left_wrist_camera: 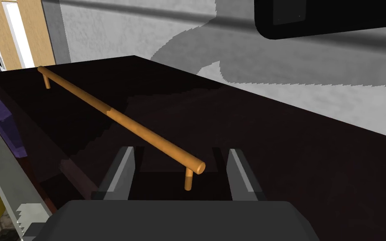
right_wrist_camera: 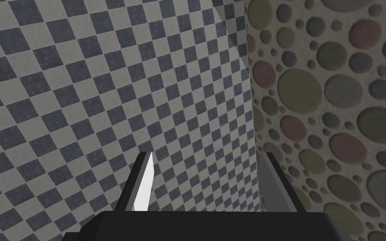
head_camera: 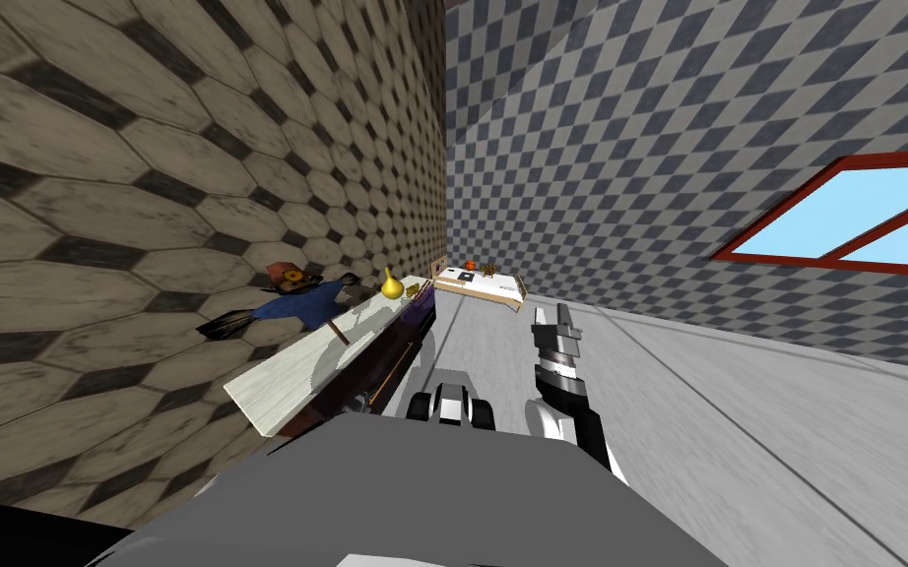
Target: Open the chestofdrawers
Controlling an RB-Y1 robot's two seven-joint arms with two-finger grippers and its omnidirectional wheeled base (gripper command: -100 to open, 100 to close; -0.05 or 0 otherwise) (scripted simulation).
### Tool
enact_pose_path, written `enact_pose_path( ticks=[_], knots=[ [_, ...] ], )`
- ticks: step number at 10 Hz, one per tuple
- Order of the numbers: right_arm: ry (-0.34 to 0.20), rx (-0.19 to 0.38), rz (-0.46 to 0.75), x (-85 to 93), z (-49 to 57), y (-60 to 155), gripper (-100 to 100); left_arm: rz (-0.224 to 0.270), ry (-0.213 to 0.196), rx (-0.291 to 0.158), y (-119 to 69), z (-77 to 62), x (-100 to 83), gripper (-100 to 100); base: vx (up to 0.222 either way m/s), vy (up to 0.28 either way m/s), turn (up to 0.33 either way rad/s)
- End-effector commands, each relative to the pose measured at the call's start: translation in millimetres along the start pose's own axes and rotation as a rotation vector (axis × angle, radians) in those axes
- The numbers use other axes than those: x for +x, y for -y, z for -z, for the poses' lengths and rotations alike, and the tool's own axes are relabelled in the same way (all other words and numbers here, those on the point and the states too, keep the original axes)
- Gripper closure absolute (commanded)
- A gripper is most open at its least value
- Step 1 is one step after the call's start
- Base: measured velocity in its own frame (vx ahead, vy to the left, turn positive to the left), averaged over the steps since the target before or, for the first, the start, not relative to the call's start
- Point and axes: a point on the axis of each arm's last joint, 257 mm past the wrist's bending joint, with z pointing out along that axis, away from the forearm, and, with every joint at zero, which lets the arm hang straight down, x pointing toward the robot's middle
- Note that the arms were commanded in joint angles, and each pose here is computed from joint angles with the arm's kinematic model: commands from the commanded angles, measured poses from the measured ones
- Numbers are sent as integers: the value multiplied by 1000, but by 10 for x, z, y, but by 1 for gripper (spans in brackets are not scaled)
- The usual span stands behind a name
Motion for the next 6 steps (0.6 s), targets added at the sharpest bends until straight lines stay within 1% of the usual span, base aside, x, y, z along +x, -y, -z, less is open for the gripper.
enact_pose_path(
  ticks=[1, 3, 6],
  knots=[
    [0, 0, 0, -1, 0, 0, 0, -11, -3, 4, 100, 135, -134, -100, 32, -13, 44],
    [0, 0, 0, -1, 0, 0, 0, -17, -9, 4, 165, 229, -200, -100, 25, -16, 39],
    [0, 0, 0, 0, 0, 0, 0, -25, -19, 1, 259, 370, -282, -100, 12, -45, 43]
  ],
)
